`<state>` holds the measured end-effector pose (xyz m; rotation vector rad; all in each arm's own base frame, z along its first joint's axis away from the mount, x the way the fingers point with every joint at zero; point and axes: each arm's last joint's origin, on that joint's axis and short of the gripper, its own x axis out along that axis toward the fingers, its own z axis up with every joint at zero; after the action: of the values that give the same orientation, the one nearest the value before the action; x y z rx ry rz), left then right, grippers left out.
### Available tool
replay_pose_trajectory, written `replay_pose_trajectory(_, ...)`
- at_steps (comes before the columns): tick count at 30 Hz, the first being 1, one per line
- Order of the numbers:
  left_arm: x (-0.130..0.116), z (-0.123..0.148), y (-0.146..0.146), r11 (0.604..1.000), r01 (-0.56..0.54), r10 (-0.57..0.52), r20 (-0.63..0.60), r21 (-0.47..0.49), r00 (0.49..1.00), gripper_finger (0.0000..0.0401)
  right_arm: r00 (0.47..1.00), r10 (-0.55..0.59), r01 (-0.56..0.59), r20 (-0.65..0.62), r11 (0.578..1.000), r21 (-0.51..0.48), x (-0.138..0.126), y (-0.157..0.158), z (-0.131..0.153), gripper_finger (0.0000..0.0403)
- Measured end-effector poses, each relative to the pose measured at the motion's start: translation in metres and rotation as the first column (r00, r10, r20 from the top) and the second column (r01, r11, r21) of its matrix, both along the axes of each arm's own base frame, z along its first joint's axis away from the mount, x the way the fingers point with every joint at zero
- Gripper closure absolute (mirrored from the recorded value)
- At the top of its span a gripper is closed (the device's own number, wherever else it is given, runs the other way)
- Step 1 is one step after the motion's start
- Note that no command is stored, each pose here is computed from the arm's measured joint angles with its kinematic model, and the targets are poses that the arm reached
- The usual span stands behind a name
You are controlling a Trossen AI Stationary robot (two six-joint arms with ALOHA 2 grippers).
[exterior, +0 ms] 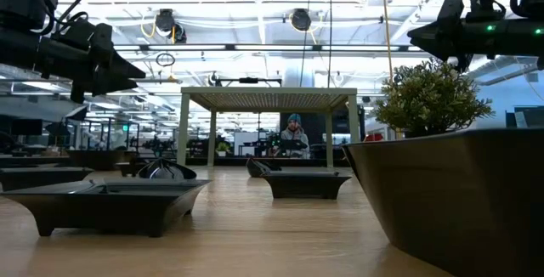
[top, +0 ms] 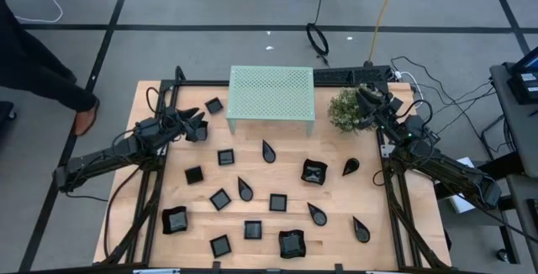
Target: Pick & Place Mini shaped plates
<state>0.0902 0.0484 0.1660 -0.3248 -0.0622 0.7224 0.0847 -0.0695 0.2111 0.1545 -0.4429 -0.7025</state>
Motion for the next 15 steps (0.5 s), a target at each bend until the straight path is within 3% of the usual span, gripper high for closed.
replay_pose_trajectory(15,0.0,0.0,0.0,1.0,0.0,0.0,0.0,0.0,1.0,0.0219,0.998,0.026,-0.029,0.065,0.999,0.042,-0.0005,0.0004,0.0016,0.0303)
